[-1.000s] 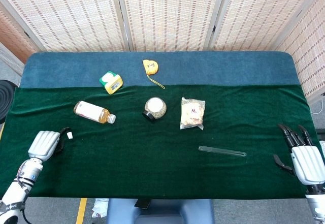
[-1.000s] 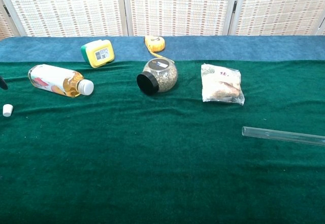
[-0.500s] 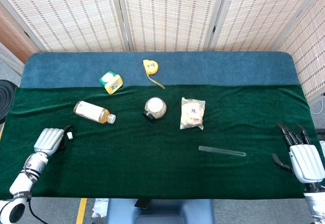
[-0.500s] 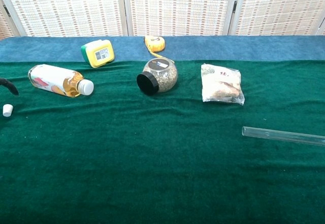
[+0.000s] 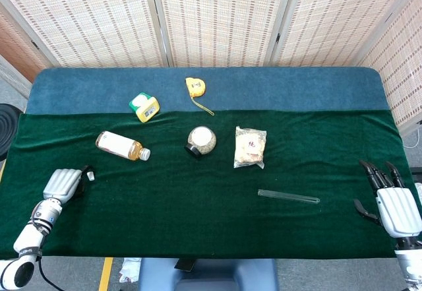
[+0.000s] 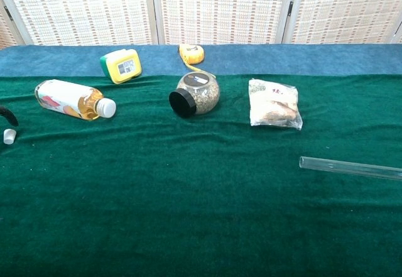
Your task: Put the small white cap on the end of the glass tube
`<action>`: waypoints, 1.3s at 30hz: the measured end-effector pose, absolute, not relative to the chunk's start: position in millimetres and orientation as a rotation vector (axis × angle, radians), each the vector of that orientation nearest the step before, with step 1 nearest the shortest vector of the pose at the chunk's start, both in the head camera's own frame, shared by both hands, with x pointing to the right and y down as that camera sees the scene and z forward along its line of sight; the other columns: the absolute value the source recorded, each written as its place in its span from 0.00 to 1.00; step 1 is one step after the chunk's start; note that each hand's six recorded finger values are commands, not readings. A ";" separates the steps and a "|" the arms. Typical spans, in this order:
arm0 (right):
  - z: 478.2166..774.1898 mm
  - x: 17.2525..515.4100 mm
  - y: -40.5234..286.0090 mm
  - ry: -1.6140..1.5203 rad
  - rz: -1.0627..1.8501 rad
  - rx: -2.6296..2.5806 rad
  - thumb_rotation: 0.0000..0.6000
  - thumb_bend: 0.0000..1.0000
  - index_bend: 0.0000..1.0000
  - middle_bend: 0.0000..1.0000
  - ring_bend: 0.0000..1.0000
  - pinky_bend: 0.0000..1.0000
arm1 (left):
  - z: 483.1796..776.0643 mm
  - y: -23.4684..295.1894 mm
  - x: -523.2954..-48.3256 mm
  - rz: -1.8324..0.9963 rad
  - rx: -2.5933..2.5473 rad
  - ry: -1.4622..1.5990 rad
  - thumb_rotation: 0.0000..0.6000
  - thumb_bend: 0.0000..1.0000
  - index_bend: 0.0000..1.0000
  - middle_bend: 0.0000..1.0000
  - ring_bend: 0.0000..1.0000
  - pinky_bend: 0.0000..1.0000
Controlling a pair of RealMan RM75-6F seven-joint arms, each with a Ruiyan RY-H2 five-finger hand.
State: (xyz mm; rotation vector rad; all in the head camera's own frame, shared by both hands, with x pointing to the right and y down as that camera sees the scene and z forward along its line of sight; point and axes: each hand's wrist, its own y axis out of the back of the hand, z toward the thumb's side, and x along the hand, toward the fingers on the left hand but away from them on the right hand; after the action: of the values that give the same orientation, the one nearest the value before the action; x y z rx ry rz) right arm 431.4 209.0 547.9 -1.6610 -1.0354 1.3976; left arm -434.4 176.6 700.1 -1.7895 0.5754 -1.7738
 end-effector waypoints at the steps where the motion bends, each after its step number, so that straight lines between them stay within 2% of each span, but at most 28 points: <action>1: 548.1 431.9 209.2 -1.037 1.399 -1.661 1.00 0.38 0.04 0.17 0.22 0.05 | 700.6 176.9 -434.9 -1.778 -1.789 0.574 1.00 0.85 0.26 1.00 0.90 0.81; 20: 551.5 435.1 210.6 -1.045 1.409 -1.666 1.00 0.38 0.04 0.17 0.22 0.05 | 700.0 182.4 -432.0 -1.779 -1.783 0.547 1.00 0.84 0.31 1.00 0.90 0.81; 39: 550.6 433.1 210.7 -1.042 1.400 -1.668 1.00 0.38 0.04 0.17 0.22 0.05 | 679.7 201.7 -429.2 -1.768 -1.775 0.554 1.00 0.84 0.34 1.00 0.90 0.81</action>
State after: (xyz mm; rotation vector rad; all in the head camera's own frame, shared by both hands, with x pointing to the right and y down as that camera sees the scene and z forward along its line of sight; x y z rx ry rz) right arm 433.1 210.7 550.6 -1.6676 -1.0418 1.3999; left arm -429.2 201.7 679.7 -1.7755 0.5544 -1.7675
